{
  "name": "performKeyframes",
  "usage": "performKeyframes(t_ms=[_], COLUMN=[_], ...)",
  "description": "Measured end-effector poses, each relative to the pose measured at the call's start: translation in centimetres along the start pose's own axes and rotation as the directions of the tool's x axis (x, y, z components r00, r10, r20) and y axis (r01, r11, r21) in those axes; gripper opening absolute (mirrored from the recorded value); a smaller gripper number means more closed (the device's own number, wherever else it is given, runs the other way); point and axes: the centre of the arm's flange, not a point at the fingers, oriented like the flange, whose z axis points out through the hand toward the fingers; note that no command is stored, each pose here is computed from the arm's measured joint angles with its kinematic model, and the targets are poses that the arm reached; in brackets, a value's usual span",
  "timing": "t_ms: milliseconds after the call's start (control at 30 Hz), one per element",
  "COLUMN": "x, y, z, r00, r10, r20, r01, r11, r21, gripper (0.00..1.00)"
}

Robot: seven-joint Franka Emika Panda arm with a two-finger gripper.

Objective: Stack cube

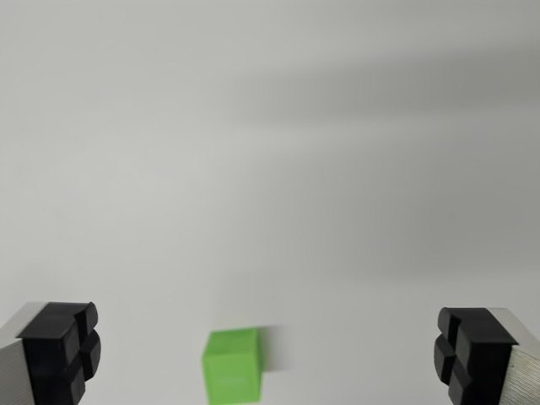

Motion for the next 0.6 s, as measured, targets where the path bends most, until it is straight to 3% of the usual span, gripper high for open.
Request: performKeyframes(t_ms=[300, 600], x=[-1.1, -2.5], y=[0.8, 1.8], z=[1.2, 2.8], r00=[1.0000, 0.9997], r10=[-0.009, -0.021], r20=[0.0039, 0.0088], r01=[0.009, 0.021], r11=[1.0000, 0.9997], r21=[-0.0033, -0.0094], gripper=[1.00, 1.00])
